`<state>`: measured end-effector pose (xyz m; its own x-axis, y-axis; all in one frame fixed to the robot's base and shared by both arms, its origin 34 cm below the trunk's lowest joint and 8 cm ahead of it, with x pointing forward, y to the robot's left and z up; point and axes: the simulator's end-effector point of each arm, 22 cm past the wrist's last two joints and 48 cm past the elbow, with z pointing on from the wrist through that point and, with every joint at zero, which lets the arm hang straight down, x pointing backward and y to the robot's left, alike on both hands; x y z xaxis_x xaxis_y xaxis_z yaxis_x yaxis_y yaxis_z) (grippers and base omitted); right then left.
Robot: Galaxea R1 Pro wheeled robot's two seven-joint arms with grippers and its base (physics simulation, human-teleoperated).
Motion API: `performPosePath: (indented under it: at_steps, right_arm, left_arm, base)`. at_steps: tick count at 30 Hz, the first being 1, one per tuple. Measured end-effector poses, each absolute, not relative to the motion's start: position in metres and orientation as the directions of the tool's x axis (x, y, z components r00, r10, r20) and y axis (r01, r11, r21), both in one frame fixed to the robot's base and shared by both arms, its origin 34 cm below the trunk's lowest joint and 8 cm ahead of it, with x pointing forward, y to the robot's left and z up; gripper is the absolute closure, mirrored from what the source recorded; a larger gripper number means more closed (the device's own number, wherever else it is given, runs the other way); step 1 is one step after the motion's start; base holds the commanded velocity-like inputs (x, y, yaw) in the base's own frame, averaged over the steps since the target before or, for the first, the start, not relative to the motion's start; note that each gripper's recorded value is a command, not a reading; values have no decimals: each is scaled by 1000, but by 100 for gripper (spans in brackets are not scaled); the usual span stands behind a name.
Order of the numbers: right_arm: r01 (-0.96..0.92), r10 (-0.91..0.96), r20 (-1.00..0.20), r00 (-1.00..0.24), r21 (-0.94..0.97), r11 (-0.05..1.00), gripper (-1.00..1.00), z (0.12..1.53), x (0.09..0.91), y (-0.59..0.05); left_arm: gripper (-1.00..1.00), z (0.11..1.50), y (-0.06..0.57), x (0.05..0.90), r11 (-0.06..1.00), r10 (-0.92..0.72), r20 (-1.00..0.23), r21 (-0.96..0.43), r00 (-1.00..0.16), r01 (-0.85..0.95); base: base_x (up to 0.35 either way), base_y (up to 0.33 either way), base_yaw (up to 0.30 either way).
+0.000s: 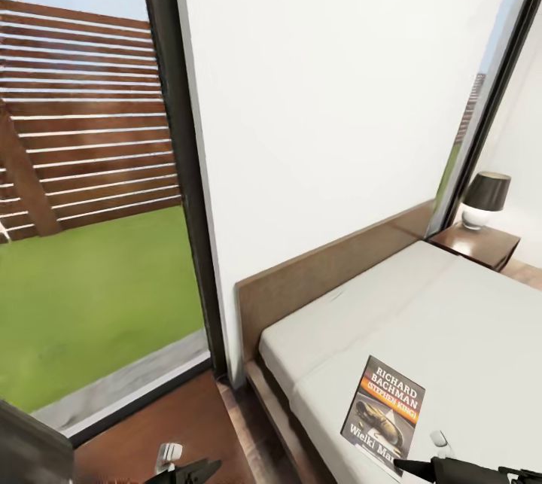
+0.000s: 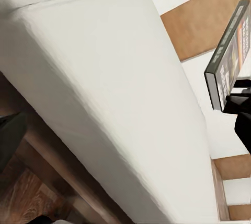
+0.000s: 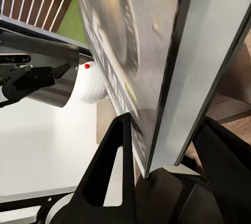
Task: In the bedroom, move the book from the bed onto either nightstand, and place the two sandals side by side next to the bed.
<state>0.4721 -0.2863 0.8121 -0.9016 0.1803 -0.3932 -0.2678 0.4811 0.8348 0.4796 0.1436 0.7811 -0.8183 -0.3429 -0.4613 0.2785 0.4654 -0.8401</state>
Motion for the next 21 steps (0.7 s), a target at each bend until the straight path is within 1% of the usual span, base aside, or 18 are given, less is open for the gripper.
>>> performPosePath:
  at_steps: [21]
  right_arm:
    - [-266,180,-392,-902,835,481,100,812,472,-286]
  left_arm:
    - [-100,781,143,480,465,-343,-461,-841,-818,278]
  base:
    - [0,0,292]
